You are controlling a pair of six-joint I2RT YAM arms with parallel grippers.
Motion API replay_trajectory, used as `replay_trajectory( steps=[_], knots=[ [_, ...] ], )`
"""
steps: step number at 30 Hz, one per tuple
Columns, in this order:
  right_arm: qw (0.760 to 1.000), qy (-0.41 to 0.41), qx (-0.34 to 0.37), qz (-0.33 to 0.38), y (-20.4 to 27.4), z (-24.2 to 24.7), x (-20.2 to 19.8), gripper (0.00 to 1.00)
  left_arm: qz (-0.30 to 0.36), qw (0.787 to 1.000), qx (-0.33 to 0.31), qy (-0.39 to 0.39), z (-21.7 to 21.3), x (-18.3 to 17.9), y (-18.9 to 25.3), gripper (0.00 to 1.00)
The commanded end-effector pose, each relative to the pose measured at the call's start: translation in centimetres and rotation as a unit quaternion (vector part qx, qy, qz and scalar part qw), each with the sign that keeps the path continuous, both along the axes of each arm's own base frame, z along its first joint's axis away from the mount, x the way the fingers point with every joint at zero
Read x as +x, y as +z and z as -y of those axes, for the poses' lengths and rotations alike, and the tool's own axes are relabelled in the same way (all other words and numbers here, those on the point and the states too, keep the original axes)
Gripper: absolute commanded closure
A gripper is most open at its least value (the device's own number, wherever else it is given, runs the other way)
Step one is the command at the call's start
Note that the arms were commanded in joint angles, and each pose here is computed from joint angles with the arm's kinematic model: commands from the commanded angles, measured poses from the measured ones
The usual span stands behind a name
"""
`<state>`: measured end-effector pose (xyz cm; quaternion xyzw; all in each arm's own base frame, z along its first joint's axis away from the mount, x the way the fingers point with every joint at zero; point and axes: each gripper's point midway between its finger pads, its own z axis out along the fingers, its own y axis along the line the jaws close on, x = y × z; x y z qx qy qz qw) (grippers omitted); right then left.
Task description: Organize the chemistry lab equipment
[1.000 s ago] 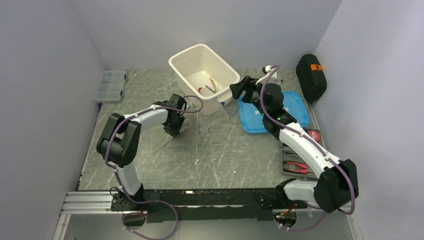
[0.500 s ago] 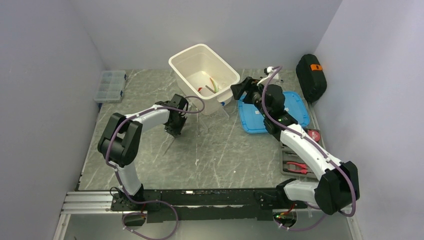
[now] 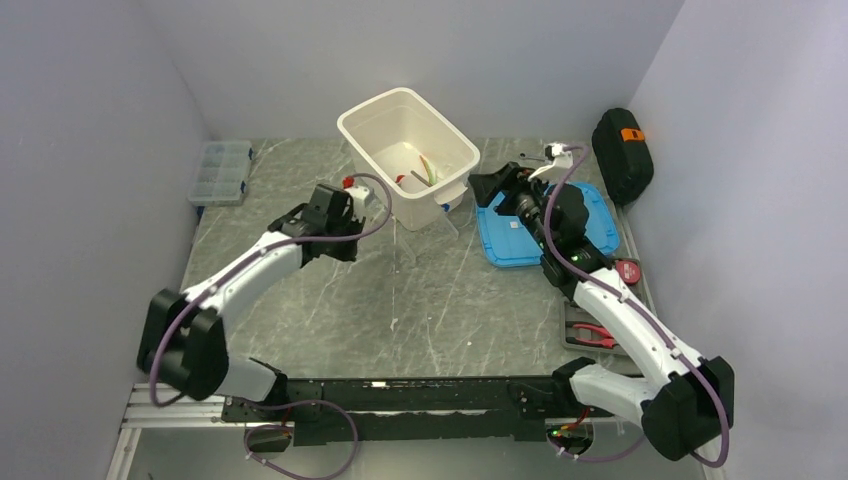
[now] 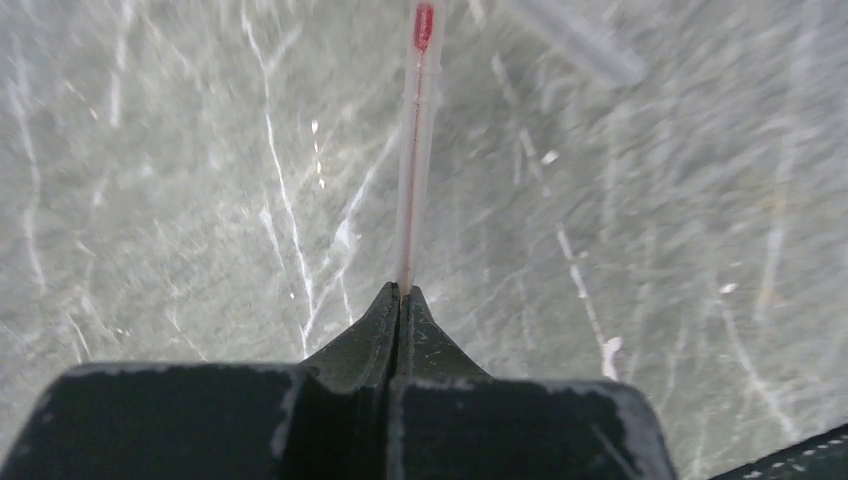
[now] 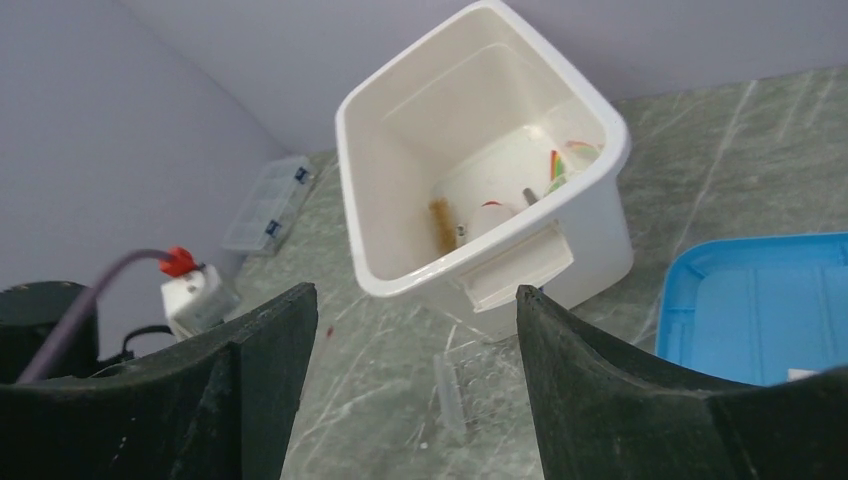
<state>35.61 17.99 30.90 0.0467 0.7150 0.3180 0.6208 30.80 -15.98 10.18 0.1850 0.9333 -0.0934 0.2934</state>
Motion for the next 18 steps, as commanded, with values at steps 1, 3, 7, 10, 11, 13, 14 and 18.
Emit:
replay_trajectory(
  steps=[1,3,7,10,11,13,14,18],
  knots=[
    [0.997,0.051,0.054,0.034,2.6,-1.3,-1.8,0.26,0.081,0.993,-0.088,-0.018,2.2,0.4,5.3,1.0],
    [0.992,0.098,0.071,0.035,2.8,-3.0,-2.4,0.3,0.098,0.986,-0.134,-0.03,3.1,0.1,7.2,1.0],
    [0.981,0.172,0.084,0.014,2.0,-7.0,-2.5,0.34,0.097,0.959,-0.258,-0.061,4.9,-0.6,10.8,1.0],
    [0.976,0.209,0.063,-0.01,0.9,-10.5,-2.6,0.35,0.089,0.944,-0.308,-0.074,4.9,-0.9,12.1,1.0],
    [0.973,0.221,0.058,-0.014,0.6,-11.7,-2.8,0.35,0.09,0.943,-0.31,-0.076,4.9,-1.0,12.2,1.0],
    [0.967,0.247,0.057,-0.017,0.3,-13.9,-3.3,0.35,0.092,0.943,-0.309,-0.079,4.7,-1.2,12.4,1.0],
    [0.964,0.259,0.058,-0.02,0.2,-14.9,-3.5,0.36,0.094,0.943,-0.309,-0.081,4.7,-1.3,12.5,1.0],
    [0.954,0.293,0.06,-0.035,-0.7,-17.7,-3.8,0.38,0.102,0.938,-0.318,-0.09,4.9,-1.7,13.2,1.0]
  ],
)
